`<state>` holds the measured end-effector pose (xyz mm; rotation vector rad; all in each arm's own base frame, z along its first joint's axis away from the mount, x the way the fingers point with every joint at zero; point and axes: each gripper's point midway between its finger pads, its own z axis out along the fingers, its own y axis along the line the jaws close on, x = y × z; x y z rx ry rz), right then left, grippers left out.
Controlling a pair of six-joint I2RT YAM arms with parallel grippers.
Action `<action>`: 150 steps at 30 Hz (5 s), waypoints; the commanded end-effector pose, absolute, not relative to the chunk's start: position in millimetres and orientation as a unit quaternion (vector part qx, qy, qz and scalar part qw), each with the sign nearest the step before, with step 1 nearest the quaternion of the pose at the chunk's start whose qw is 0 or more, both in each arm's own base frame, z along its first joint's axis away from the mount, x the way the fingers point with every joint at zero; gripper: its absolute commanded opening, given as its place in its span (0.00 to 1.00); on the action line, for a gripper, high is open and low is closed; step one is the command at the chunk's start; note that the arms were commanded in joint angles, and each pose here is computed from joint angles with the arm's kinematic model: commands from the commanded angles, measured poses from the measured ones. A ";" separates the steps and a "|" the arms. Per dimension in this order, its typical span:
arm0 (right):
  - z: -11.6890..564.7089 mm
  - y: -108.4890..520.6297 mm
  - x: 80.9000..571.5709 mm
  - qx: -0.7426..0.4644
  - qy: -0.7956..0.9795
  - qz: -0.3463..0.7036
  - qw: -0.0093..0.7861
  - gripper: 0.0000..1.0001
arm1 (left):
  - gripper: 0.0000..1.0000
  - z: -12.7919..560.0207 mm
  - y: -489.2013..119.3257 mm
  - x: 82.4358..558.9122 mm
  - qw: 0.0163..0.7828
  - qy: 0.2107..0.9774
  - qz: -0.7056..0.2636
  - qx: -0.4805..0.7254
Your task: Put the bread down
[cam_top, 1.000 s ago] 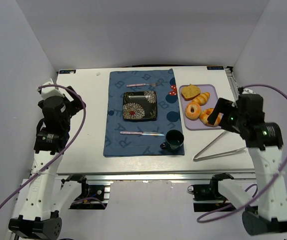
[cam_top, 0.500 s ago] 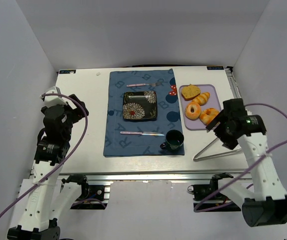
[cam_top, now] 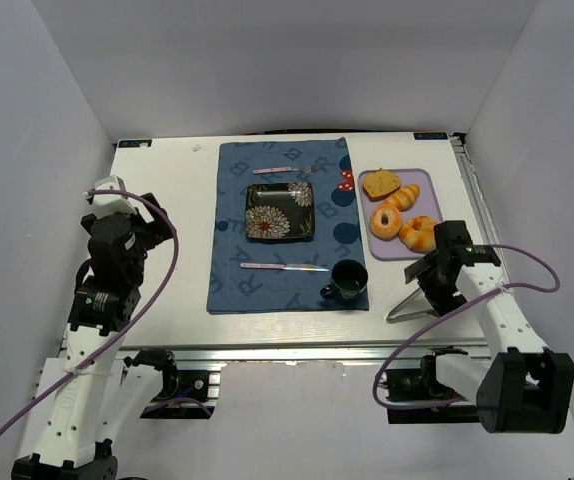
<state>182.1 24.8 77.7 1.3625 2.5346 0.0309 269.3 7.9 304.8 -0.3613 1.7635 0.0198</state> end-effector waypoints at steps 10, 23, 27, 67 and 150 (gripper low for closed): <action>53.5 1.1 221.0 0.492 0.857 0.004 0.153 0.89 | 0.98 283.1 6.8 284.3 0.577 0.804 0.037 -0.139; 36.3 2.4 209.0 0.498 0.858 -0.007 0.125 0.89 | 0.98 273.2 -1.9 292.0 0.554 0.823 0.028 -0.120; 29.1 1.2 207.1 0.498 0.858 -0.012 0.124 0.89 | 0.98 269.1 -2.2 293.4 0.546 0.829 0.031 -0.117; 39.3 -3.6 211.9 0.502 0.854 -0.018 0.138 0.89 | 0.98 259.6 -4.5 292.4 0.533 0.839 0.030 -0.110; 169.4 41.9 321.6 0.069 0.959 0.143 0.233 0.50 | 0.98 263.1 -22.3 299.8 0.546 0.832 -0.017 -0.097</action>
